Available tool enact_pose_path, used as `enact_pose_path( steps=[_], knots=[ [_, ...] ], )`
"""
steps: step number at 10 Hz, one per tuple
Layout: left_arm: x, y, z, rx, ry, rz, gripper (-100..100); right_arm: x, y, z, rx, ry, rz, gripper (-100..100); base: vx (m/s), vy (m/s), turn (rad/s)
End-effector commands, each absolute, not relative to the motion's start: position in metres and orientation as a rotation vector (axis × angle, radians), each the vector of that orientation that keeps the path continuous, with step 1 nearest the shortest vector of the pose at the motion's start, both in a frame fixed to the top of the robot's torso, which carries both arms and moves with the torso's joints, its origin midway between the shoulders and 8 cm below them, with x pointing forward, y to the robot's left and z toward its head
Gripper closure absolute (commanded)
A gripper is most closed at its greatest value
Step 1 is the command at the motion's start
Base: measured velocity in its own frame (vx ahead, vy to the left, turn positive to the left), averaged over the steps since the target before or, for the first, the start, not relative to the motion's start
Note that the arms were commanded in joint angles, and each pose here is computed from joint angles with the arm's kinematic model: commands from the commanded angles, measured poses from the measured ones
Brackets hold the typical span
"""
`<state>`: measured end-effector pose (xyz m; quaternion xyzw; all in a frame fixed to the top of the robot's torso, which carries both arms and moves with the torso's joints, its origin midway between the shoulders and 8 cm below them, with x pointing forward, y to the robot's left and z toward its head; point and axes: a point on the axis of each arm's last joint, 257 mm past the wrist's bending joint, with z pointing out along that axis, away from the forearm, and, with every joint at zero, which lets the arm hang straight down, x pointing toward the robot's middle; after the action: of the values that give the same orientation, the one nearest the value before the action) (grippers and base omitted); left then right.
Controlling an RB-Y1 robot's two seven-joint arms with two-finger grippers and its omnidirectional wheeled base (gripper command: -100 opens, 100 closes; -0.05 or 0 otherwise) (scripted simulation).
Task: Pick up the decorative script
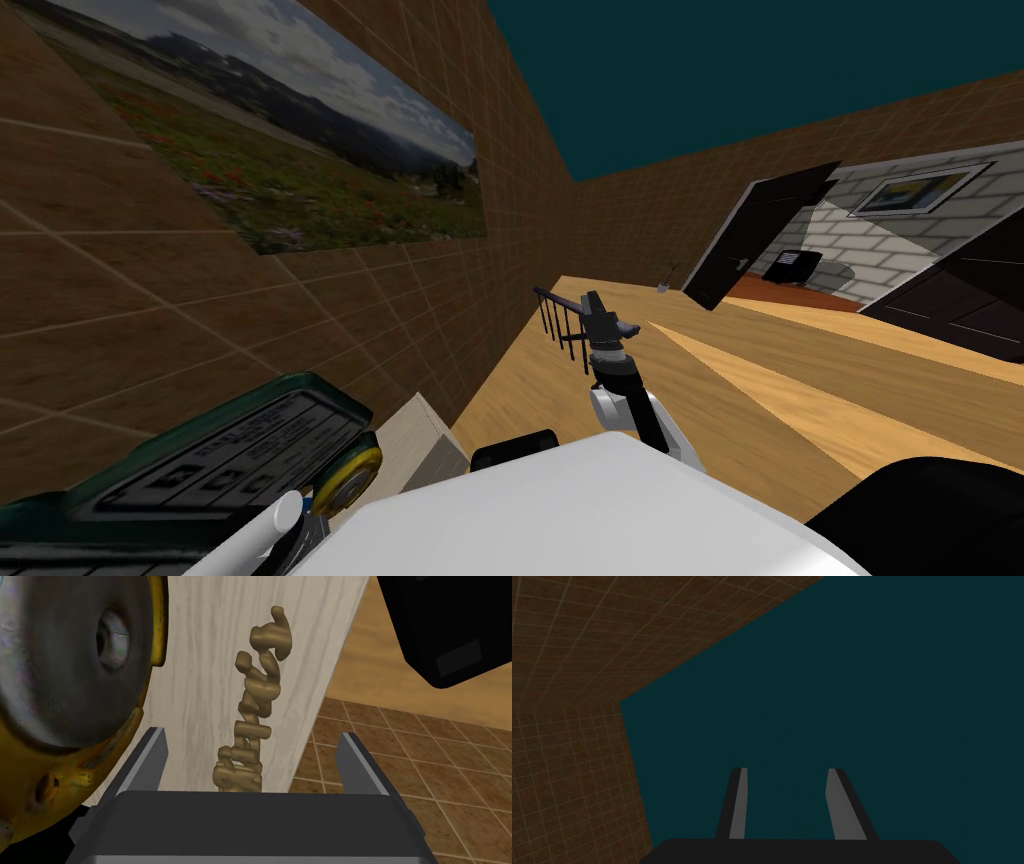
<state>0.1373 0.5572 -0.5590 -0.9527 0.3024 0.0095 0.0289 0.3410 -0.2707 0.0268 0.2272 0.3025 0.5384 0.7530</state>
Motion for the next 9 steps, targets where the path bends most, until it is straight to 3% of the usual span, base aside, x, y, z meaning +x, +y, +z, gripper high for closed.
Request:
enact_pose_path(
  steps=[1, 2, 3, 6, 7, 9],
  knots=[
    [0.137, 0.557, -0.559, -2.939, 0.933, 0.029, -100, 0.341, -0.271, 0.027, 0.496, 0.660, 1.175, 0, 0.010, 0.010, -0.017],
    [0.136, 0.556, -0.559, -2.945, 0.929, 0.033, 0, 0.341, -0.271, 0.027, 0.496, 0.660, 1.175, 0, 0.000, 0.000, 0.000],
    [0.137, 0.550, -0.567, -2.938, 0.933, 0.022, -100, 0.341, -0.271, 0.027, 0.496, 0.660, 1.175, 0, -0.002, 0.019, 0.021],
    [0.139, 0.544, -0.573, -2.935, 0.936, 0.016, -100, 0.341, -0.271, 0.027, 0.496, 0.660, 1.175, 0, -0.006, 0.025, 0.000],
    [0.139, 0.544, -0.574, -2.932, 0.937, 0.013, 100, 0.341, -0.271, 0.027, 0.496, 0.660, 1.175, 0, 0.000, 0.000, 0.000],
    [0.139, 0.545, -0.573, -2.932, 0.937, 0.013, 100, 0.341, -0.271, 0.027, 0.496, 0.660, 1.175, 0, 0.000, 0.000, 0.000]
  ],
)
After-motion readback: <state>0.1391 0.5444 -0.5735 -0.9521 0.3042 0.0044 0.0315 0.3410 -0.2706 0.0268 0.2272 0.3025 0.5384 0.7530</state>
